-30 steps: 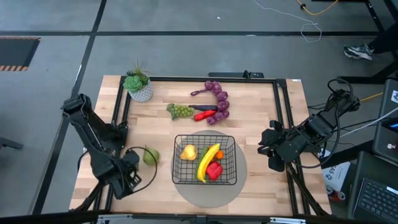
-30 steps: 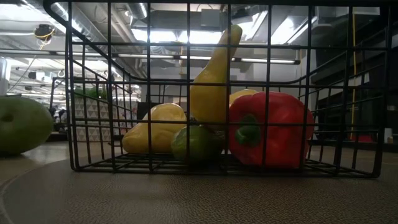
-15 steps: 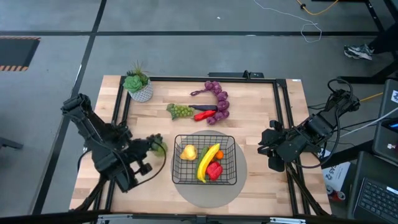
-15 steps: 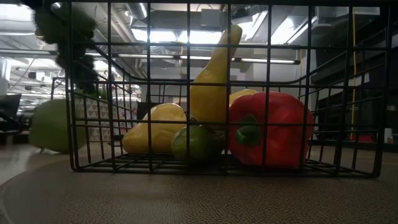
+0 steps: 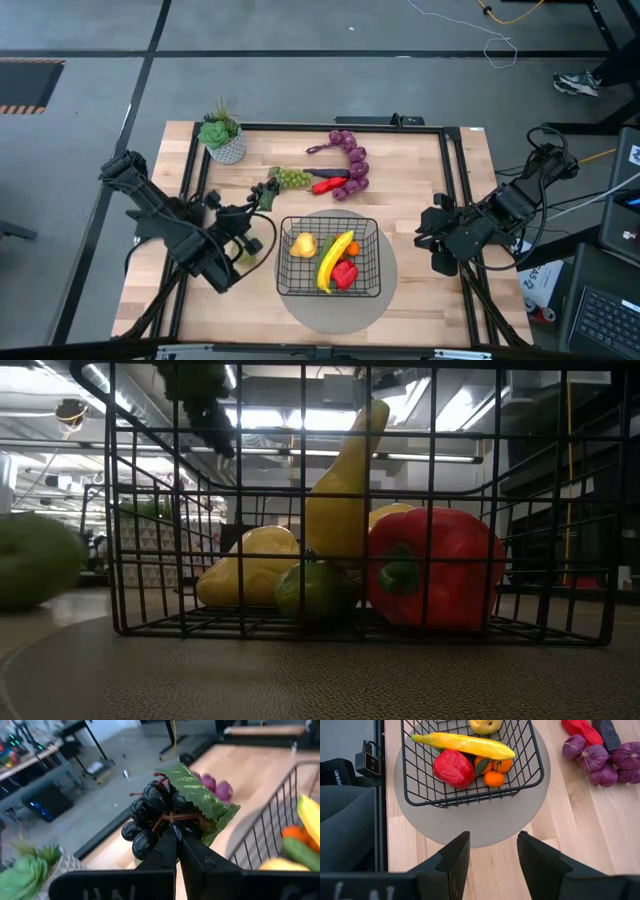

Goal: Build produce basket
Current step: Put the black grapes into the wire basket

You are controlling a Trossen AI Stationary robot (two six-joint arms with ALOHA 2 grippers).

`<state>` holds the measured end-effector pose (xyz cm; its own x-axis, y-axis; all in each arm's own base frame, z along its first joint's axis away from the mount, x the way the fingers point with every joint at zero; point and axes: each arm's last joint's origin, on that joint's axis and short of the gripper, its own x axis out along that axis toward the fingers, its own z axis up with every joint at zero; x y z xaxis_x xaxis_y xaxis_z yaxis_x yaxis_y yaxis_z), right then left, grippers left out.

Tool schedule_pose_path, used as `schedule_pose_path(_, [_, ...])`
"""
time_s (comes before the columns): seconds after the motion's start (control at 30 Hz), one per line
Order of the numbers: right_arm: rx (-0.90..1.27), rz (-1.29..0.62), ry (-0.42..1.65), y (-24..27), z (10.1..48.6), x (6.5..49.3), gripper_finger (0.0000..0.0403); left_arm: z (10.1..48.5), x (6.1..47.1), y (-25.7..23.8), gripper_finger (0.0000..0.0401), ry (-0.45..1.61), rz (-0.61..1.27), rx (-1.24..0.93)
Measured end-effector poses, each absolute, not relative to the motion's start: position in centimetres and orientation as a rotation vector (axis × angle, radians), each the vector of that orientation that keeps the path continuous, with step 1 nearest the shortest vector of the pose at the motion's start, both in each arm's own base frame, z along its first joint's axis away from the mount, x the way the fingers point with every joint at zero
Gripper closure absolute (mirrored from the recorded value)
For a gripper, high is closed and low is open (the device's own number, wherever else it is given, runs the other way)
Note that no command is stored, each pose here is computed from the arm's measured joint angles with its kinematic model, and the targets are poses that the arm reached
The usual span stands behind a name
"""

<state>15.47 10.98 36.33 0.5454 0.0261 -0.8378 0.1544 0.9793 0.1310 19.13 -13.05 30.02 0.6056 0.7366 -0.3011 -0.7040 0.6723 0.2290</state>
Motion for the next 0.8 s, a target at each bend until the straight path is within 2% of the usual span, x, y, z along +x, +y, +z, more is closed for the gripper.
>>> schedule_pose_path(0.2, [0.197,-0.077,0.993,11.0,36.3,15.5,0.0238,30.3,19.8,-12.6,0.0401,0.269,0.867,0.1])
schedule_pose_path(0.43, [0.188,-0.089,0.98,10.9,36.3,15.5,0.0238,30.5,21.1,-13.1,0.0401,0.189,0.868,0.017])
schedule_pose_path(0.6, [0.177,-0.102,0.969,10.9,36.4,15.5,0.0238,30.7,23.2,-13.7,0.0401,0.252,0.812,-0.074])
schedule_pose_path(0.8, [0.15,-0.101,0.96,10.8,36.4,15.5,0.0238,31.7,26.1,-13.9,0.0401,0.297,0.684,-0.083])
